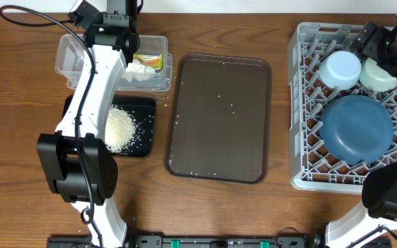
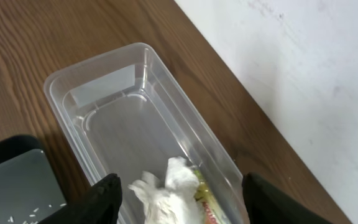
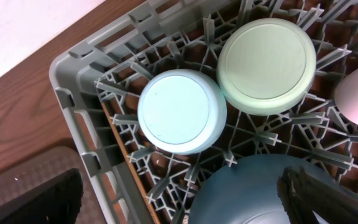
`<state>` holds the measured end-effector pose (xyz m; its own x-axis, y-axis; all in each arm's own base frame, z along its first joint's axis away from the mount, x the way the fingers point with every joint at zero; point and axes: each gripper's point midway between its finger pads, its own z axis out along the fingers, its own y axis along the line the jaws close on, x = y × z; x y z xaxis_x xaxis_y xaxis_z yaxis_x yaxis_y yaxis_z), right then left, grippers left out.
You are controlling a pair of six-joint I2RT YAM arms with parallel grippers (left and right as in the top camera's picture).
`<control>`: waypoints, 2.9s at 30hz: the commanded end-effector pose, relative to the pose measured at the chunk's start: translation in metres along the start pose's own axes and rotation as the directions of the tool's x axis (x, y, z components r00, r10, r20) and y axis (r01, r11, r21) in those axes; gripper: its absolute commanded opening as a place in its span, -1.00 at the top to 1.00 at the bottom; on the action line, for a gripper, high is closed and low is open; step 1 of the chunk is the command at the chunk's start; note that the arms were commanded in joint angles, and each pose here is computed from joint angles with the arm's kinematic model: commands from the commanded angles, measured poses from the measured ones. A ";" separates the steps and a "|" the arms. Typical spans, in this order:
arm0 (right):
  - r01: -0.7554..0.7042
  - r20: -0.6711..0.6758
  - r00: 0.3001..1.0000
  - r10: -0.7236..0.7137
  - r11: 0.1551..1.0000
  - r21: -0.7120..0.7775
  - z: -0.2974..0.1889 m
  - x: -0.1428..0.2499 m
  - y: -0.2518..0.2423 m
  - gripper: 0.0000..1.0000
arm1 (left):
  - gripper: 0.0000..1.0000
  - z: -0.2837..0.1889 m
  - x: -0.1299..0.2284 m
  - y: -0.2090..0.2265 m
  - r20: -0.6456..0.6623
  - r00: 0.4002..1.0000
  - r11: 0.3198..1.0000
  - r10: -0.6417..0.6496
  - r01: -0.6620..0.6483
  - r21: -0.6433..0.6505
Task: Sort waste into correct bins and load items into the dishwasher rack
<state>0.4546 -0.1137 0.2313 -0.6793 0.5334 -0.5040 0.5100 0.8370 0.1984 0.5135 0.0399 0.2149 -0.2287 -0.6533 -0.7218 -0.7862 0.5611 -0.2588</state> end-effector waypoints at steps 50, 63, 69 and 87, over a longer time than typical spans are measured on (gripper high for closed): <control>-0.007 0.020 1.000 0.008 1.000 -0.015 -0.007 -0.005 0.005 -0.98 | -0.81 -0.191 0.096 0.253 -0.324 0.922 0.977 0.211 -0.210 0.036; -0.007 0.019 1.000 0.007 1.000 -0.015 -0.007 -0.004 0.006 -0.99 | -0.82 -0.184 0.114 0.252 -0.311 0.806 0.864 0.504 -0.477 0.163; -0.012 0.020 1.000 0.012 1.000 -0.012 -0.007 -0.006 0.003 -0.98 | -0.82 -0.166 0.134 0.224 -0.108 0.793 0.759 0.600 -0.521 0.391; -0.011 0.019 1.000 0.011 1.000 -0.012 -0.007 -0.005 0.004 -0.98 | -0.83 -0.144 0.161 0.201 0.330 0.772 0.484 0.544 -0.609 0.628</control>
<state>0.4546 -0.1137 0.2314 -0.6791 0.5334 -0.5043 0.5100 0.8370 0.1985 0.2356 -0.0227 0.1314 -0.4583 -0.0607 -0.8867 0.0824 0.9905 -0.1104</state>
